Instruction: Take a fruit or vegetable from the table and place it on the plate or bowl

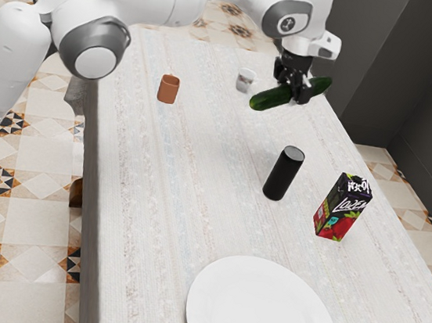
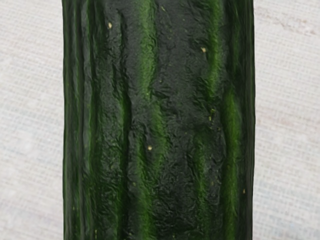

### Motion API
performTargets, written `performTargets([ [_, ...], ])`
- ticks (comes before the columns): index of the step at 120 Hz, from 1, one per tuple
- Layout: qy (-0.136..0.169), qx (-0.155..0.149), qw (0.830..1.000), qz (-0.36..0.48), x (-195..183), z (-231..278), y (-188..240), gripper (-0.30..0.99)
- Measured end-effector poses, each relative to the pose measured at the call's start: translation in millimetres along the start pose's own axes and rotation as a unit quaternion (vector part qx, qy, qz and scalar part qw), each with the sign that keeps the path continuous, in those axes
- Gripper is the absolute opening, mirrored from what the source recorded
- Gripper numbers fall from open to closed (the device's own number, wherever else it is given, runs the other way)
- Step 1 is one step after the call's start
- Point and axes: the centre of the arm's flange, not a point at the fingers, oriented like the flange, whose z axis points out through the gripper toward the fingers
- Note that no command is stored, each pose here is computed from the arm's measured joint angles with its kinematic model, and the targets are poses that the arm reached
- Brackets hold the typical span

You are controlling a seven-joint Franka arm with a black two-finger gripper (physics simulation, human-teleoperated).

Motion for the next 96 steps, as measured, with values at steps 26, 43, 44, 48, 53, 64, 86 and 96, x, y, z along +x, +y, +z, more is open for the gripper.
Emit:
performTargets([
  [26, 0.107, -0.015, 0.993, 0.043, 11, -135, 42, 0.20],
  [43, 0.102, -0.074, 0.983, 0.133, -18, -156, 148, 0.19],
  [44, 0.101, -0.077, 0.982, 0.139, -20, -156, 155, 0.19],
  [48, 0.094, -0.089, 0.978, 0.161, -30, -159, 179, 0.19],
  [53, 0.081, -0.104, 0.973, 0.189, -44, -160, 208, 0.19],
  [64, 0.040, -0.125, 0.961, 0.245, -78, -150, 266, 0.19],
  [86, -0.089, -0.106, 0.935, 0.327, -192, -105, 317, 0.18],
  [96, -0.119, -0.112, 0.915, 0.369, -244, -99, 350, 0.18],
])
